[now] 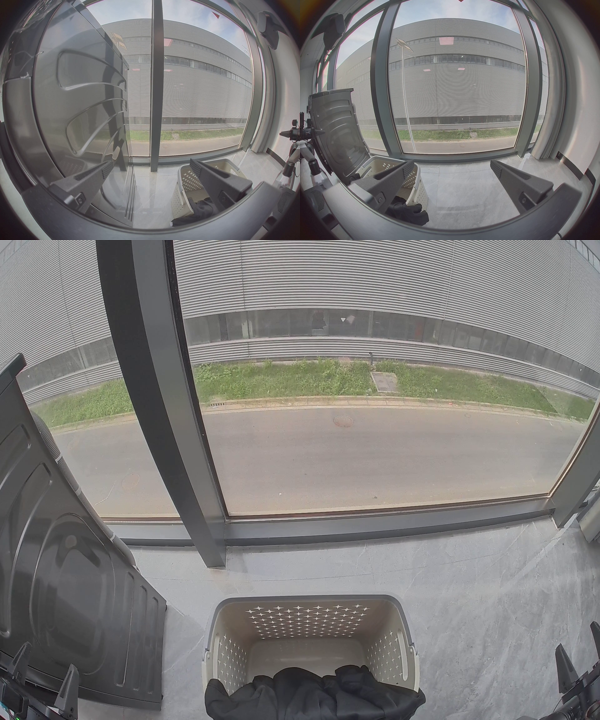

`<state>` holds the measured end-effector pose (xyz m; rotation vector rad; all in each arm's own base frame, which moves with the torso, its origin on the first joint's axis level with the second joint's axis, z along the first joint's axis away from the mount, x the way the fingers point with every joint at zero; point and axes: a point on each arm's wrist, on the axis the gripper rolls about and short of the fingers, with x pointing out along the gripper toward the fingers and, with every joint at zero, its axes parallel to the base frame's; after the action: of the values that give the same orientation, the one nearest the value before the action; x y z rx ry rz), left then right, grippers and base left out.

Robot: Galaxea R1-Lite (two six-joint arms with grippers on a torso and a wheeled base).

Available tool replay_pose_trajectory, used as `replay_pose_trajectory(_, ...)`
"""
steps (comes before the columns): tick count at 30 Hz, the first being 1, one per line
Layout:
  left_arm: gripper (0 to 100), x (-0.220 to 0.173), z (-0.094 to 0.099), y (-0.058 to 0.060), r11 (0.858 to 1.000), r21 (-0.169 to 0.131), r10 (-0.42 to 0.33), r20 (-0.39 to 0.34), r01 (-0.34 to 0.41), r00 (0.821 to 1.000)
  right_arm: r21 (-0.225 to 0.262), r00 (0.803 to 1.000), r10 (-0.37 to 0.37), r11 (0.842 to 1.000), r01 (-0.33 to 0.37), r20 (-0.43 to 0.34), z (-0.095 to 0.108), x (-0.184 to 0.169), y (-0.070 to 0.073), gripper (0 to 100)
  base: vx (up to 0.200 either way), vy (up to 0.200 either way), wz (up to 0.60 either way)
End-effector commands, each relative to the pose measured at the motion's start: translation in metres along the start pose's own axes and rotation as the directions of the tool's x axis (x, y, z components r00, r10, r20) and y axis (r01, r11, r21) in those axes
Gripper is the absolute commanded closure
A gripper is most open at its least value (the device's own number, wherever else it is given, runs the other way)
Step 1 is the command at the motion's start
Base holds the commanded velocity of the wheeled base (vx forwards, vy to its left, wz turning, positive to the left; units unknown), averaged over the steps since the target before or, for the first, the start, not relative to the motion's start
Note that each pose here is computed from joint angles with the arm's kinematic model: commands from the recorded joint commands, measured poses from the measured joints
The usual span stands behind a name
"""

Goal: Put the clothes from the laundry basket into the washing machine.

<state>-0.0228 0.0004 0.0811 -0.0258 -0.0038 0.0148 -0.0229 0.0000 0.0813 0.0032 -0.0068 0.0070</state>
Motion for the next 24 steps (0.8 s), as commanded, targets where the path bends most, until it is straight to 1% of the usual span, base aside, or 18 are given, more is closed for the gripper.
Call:
replay_pose_trajectory(1,0,-0.0002,-0.0049,0.0001,1.0,0.0,0.0,0.001,0.0,1.0,0.0,1.0,0.001,1.0,-0.001,-0.001,-0.0052,0.0,0.0,0,0.0,0.0,0.0)
replay_pose_trajectory(3,0,-0.0002,-0.0048,0.0001,1.0,0.0,0.0,0.003,0.0,1.0,0.0,1.0,0.001,1.0,-0.001,-0.001,-0.0052,0.0,0.0,0,0.0,0.0,0.0)
replay_pose_trajectory(6,0,-0.0002,-0.0048,0.0001,1.0,0.0,0.0,0.003,0.0,1.0,0.0,1.0,0.001,1.0,-0.001,-0.001,-0.0052,0.0,0.0,0,0.2,0.0,0.0)
replay_pose_trajectory(24,0,-0.0002,-0.0048,0.0001,1.0,0.0,0.0,0.003,0.0,1.0,0.0,1.0,0.001,1.0,-0.001,-0.001,-0.0052,0.0,0.0,0,0.0,0.0,0.0)
